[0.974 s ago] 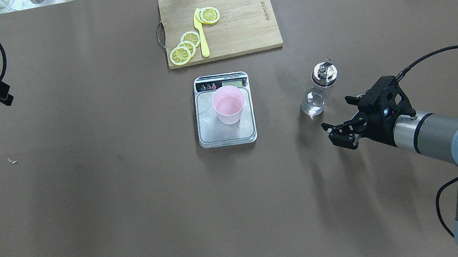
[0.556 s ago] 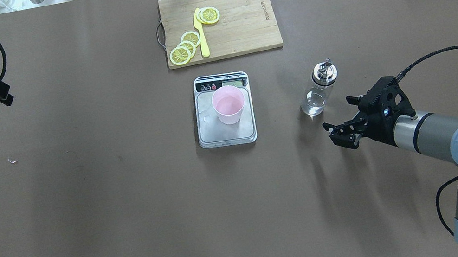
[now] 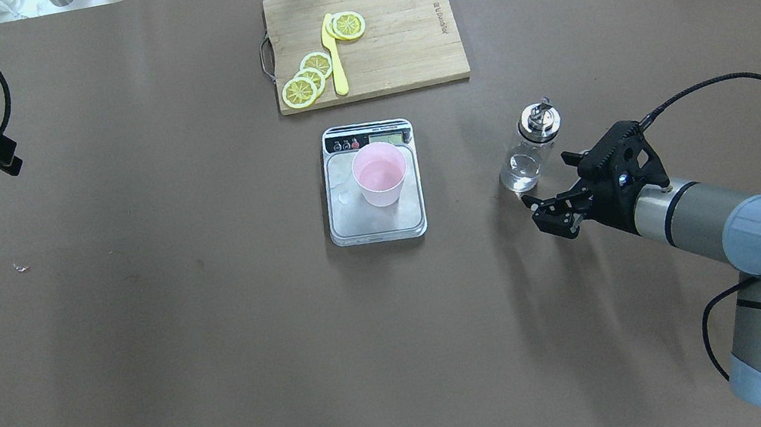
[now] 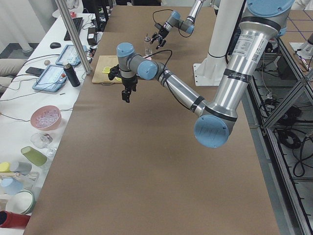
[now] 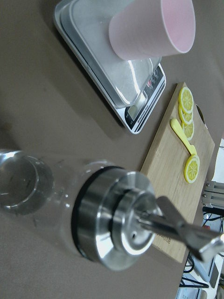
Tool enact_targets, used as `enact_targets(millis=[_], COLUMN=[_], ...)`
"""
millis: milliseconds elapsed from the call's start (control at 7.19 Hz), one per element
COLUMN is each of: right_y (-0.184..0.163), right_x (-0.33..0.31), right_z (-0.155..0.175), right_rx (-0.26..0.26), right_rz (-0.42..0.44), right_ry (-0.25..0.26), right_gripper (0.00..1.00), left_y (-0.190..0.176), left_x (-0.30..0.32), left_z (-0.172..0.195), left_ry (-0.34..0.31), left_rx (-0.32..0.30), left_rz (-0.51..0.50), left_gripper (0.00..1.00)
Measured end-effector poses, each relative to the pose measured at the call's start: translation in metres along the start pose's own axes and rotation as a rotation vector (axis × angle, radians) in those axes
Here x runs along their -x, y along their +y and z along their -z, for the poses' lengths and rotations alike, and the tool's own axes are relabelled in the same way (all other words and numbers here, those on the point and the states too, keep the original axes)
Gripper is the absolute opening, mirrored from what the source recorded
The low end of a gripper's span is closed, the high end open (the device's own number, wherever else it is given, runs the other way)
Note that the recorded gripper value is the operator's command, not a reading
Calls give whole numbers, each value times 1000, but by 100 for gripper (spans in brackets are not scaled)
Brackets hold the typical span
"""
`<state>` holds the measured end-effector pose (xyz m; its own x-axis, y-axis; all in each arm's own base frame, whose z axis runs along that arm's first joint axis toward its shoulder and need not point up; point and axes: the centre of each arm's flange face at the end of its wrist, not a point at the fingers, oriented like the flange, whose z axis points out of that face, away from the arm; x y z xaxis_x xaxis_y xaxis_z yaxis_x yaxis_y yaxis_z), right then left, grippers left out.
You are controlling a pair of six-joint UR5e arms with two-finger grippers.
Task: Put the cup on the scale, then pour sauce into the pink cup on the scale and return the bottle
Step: 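Close the right gripper around the dispenser's steel lid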
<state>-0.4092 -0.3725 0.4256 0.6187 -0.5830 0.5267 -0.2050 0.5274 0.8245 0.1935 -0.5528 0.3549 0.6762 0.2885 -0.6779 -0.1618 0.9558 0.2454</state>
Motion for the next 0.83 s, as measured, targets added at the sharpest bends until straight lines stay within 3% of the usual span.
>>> enact_targets(millis=[834], right_y=[-2], right_x=[-8], right_z=[-14], right_rx=[1], right_rz=[-1], right_ry=[22], right_gripper=[94], left_y=[0], left_x=[0], left_z=[0], left_ry=[0], left_rx=[0], left_rz=[0], left_gripper=[98])
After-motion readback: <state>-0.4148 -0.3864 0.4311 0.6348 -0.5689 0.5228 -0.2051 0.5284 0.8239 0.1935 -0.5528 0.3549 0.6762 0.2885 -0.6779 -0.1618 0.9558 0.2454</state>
